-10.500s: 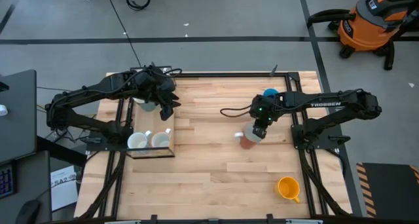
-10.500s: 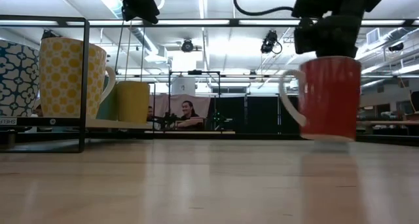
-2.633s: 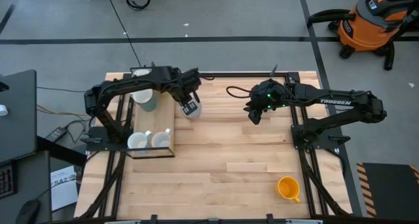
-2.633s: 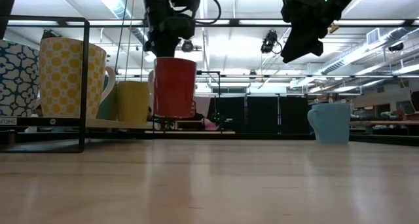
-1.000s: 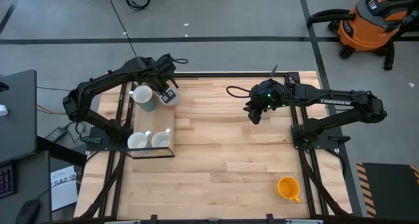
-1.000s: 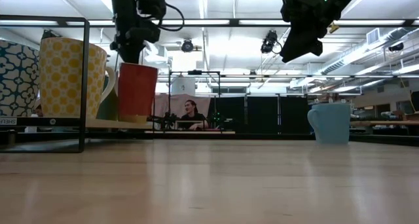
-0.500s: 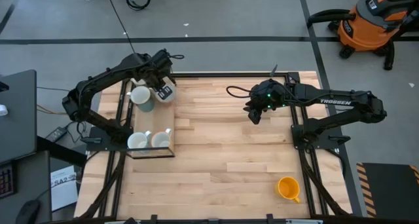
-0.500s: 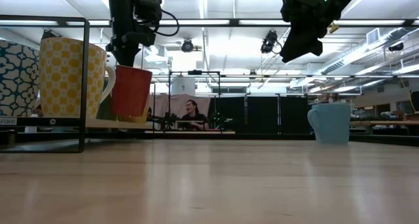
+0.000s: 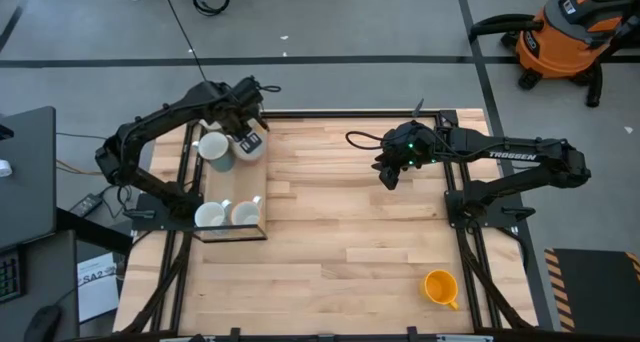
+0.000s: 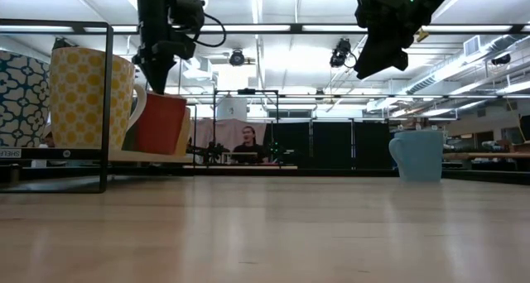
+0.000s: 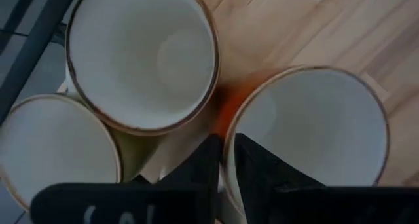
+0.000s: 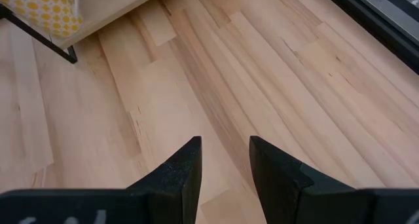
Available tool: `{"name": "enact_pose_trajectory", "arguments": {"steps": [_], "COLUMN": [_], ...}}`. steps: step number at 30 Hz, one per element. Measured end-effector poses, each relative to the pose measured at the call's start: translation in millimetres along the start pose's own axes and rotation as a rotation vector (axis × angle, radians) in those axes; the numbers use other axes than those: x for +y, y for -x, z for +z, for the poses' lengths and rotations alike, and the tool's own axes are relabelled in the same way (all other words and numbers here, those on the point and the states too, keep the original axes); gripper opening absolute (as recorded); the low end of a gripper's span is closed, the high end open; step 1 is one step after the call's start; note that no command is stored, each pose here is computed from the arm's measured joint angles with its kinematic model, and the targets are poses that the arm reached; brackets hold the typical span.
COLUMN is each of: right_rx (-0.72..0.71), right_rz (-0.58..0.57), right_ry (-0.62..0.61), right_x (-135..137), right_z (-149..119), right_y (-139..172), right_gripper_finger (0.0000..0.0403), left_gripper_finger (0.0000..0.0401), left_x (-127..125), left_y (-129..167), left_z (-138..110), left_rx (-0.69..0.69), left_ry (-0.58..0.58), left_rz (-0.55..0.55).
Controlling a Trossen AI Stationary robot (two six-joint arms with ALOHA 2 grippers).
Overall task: Place coffee mugs
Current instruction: Put the red mug on the shelf
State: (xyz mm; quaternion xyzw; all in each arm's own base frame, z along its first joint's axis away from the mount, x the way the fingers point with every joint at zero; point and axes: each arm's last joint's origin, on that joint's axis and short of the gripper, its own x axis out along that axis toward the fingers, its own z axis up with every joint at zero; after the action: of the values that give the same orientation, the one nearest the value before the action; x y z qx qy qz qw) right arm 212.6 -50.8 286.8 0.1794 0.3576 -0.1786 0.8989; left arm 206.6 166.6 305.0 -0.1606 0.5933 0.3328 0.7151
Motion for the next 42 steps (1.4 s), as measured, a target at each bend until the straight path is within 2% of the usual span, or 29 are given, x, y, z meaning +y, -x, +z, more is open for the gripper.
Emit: {"name": "enact_pose_trajectory", "arguments": {"steps": [26, 33, 42], "right_rx": [0.000, 0.000, 0.000], "right_rz": [0.000, 0.000, 0.000], "right_ry": [0.000, 0.000, 0.000], "right_x": [0, 0, 0], "right_z": [0, 0, 0], "right_y": [0, 0, 0], "right_gripper_finger": [0.0133, 0.0133, 0.0133], "left_gripper_finger": [0.0057, 0.0057, 0.0057], "left_x": [-2, -19, -48], "left_y": [0, 3, 9], "left_z": [-1, -2, -5], "left_rx": [0.007, 0.004, -0.015], "left_ry": [0.023, -0.027, -0.133], "left_rz": [-0.013, -0.112, -0.143]}}
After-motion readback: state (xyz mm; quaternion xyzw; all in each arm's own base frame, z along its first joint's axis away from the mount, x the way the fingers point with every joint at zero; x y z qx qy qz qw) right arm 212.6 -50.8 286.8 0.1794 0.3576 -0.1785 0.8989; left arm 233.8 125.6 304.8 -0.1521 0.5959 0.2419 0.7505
